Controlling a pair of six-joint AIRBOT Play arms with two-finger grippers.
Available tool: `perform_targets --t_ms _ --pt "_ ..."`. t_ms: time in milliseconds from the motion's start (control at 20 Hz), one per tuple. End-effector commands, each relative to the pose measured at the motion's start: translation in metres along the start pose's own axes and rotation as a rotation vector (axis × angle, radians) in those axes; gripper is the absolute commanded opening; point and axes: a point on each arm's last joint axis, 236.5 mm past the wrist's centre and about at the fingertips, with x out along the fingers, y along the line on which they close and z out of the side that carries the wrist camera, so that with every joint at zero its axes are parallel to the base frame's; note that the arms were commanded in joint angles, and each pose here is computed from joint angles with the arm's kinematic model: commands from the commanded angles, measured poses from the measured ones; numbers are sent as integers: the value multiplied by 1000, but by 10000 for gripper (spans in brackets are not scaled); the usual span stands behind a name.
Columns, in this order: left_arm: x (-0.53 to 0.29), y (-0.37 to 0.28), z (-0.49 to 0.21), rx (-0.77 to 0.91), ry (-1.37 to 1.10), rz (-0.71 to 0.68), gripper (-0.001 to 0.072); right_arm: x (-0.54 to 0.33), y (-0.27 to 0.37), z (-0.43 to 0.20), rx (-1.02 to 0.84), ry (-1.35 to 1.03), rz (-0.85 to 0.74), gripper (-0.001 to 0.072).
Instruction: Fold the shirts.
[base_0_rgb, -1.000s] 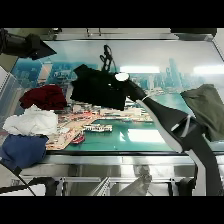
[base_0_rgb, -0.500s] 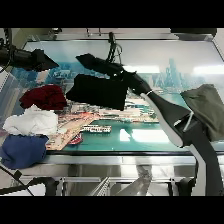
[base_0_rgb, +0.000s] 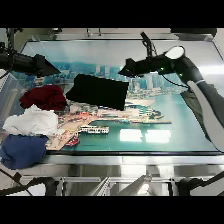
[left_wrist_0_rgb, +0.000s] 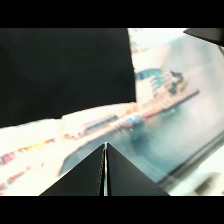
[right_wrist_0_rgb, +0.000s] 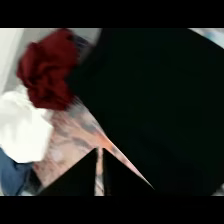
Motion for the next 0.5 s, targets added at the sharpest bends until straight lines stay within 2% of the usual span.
perform_targets --t_ms 0,300,450 --pt "2 -11 -23 -31 3 -29 15 -10 -61 -39 141 6 -129 706" --pt "-4 -21 -52 -50 -32 -6 15 31 -103 -31 334 -78 -100 706" --pt "-13 -27 -45 -21 -84 11 15 54 -111 -44 357 -58 -117 705"
